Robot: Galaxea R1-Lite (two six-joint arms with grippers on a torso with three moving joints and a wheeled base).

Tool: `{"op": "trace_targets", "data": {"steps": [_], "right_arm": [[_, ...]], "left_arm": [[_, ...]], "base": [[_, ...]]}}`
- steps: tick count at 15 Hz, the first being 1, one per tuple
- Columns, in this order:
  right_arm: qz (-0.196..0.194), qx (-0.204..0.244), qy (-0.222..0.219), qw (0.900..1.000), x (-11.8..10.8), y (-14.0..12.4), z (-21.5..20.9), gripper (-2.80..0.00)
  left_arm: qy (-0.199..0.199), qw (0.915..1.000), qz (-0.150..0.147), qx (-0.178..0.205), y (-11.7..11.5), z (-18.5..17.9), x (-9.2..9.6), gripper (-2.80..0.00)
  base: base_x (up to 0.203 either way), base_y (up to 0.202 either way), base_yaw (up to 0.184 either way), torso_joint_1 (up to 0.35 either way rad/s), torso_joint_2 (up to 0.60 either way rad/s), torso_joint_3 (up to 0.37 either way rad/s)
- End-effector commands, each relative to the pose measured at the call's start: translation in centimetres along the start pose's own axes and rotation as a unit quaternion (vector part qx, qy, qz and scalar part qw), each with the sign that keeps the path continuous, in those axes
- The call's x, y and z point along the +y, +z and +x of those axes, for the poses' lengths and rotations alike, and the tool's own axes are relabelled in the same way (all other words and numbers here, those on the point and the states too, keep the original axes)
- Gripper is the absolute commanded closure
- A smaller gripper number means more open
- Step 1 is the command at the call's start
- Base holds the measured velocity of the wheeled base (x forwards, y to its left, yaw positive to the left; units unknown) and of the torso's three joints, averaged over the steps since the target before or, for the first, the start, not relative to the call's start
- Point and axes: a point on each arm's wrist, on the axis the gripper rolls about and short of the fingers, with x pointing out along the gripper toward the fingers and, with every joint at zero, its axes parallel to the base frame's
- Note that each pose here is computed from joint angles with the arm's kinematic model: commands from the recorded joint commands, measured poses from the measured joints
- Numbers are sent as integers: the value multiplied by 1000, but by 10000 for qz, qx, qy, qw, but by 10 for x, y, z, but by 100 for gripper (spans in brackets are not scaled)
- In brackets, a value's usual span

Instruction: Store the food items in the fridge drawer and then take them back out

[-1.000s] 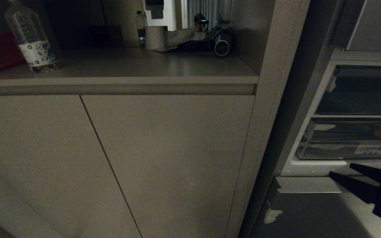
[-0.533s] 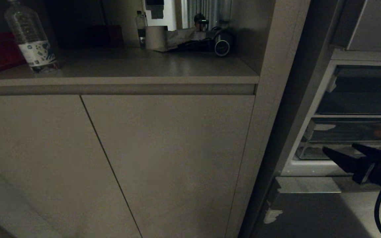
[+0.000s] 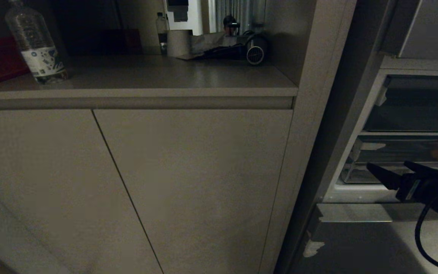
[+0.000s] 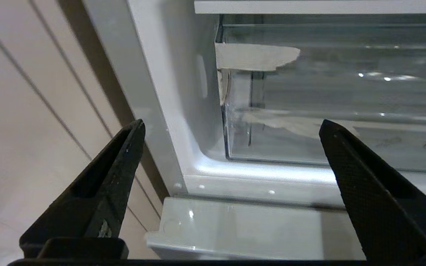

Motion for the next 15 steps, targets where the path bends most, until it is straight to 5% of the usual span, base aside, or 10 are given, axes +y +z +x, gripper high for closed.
{"op": "trace_targets", "data": {"steps": [1, 15], "right_arm": [[13, 120, 8, 9999, -2, -9, 15, -280], [-6, -63, -107, 9999, -8, -27, 53, -280]], "left_arm": [[1, 10000, -2, 4, 0, 0, 0, 0], [1, 10000, -2, 4, 0, 0, 0, 0]], "base": [[0, 0, 0, 0, 0, 0], [0, 0, 0, 0, 0, 0]]}}
